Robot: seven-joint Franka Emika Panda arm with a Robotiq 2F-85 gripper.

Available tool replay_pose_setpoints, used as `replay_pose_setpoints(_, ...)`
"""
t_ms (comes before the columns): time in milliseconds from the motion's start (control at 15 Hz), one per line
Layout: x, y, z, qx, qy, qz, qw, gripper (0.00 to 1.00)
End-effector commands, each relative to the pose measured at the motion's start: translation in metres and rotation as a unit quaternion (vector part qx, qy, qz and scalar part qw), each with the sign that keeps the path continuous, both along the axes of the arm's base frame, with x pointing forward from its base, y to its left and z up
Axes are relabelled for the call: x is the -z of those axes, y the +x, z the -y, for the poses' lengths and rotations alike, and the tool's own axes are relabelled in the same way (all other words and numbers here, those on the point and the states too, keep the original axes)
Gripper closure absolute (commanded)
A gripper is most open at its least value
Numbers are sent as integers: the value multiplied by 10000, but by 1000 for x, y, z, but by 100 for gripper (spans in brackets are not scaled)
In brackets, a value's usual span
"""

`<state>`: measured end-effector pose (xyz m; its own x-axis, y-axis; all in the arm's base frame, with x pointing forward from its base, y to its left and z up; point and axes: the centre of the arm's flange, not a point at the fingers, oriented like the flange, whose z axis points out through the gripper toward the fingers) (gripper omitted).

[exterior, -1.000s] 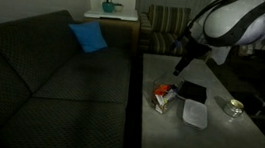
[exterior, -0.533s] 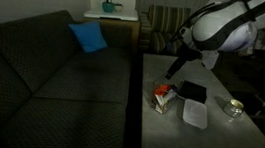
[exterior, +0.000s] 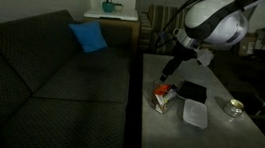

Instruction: Press the button on the white lid then put the lid on the table then put the blue wrapper on the table and put it back in the storage container

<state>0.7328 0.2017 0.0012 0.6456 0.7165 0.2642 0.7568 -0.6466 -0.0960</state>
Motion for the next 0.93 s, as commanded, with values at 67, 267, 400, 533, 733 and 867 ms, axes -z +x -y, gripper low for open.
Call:
replay_pose_setpoints(67,25,18,4,-64,-83,-144,9998,0)
replay_pose_setpoints(267,15,-2,7,27,-73,-149,9999,0)
replay_pose_setpoints(400,15,-1,8,33,-77,-149,9999,0)
replay_pose_setpoints(533,13,-6,3,47,-168,-121,9998,0)
replay_pose_setpoints(733,23,-3,-6,-17,-177,-185,9997,0)
replay_pose_setpoints(867,31,-3,-8,-37,-242,-219,9995,0)
